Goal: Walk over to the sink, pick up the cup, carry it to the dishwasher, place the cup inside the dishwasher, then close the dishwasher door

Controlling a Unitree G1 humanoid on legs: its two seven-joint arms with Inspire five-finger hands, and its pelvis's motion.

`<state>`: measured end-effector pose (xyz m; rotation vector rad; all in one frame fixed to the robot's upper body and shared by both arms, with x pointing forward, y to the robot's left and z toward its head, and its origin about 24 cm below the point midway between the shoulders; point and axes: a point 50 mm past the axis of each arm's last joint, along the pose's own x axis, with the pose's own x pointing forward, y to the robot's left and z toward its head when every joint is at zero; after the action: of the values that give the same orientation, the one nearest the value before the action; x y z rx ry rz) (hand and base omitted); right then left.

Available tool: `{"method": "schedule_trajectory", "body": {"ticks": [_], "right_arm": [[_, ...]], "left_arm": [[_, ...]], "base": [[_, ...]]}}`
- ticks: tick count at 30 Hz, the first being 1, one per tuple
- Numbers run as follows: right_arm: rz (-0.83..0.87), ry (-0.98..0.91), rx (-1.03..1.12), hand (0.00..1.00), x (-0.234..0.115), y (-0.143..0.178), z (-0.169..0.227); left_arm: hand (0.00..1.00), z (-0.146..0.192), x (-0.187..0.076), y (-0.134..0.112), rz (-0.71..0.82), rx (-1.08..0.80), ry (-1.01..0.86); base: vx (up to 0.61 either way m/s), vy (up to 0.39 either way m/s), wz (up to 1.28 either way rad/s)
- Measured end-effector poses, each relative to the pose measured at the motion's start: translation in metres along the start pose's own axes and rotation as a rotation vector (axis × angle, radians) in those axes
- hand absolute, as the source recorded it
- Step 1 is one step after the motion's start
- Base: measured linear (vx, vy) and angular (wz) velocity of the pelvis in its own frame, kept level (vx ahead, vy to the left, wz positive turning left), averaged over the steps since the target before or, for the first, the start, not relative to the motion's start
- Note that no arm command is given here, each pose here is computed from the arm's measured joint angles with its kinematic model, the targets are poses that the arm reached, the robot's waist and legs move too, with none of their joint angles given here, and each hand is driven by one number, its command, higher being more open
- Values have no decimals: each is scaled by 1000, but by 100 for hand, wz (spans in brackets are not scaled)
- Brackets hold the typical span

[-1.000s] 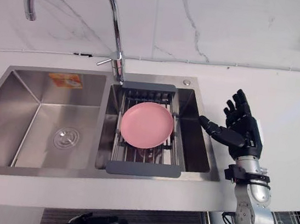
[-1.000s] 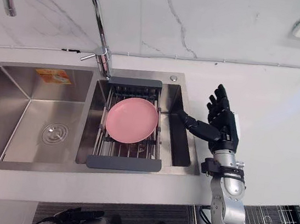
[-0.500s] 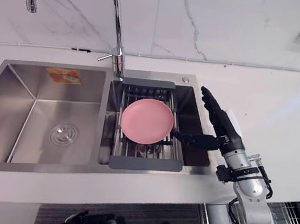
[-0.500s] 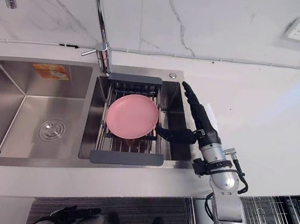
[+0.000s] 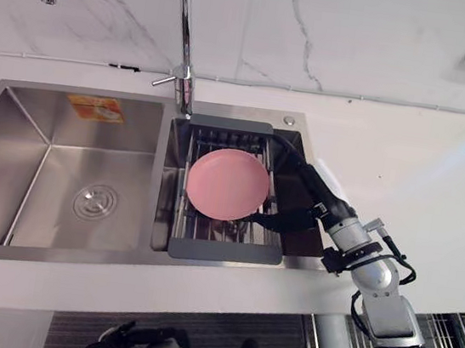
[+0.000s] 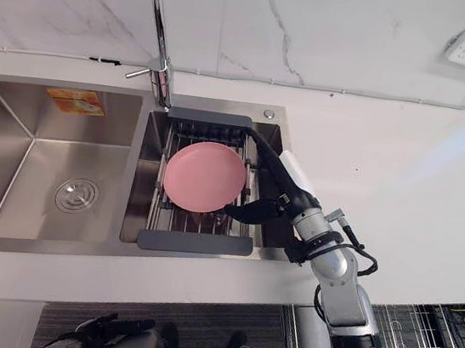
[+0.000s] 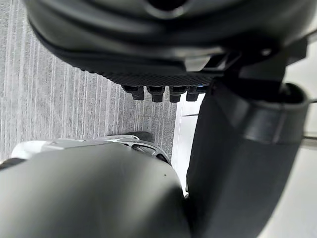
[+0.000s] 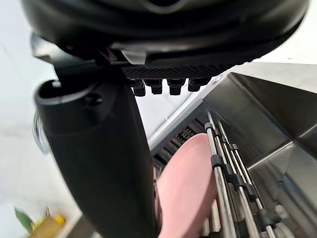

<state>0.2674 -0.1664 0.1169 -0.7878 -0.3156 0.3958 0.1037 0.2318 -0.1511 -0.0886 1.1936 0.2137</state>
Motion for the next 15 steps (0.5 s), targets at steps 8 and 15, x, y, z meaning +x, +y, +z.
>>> {"method": "schedule_trajectory", "body": {"ticks": [8,15], "right_arm": [[113,-10,-108,100,10,5,6],[187,18,-215,100,10,13,2]], "left_arm": [[100,0,0,0,-3,7,10],[100,1,0,-1,-20,21,10]], "base": [[-23,-3,1],[0,0,0]]}}
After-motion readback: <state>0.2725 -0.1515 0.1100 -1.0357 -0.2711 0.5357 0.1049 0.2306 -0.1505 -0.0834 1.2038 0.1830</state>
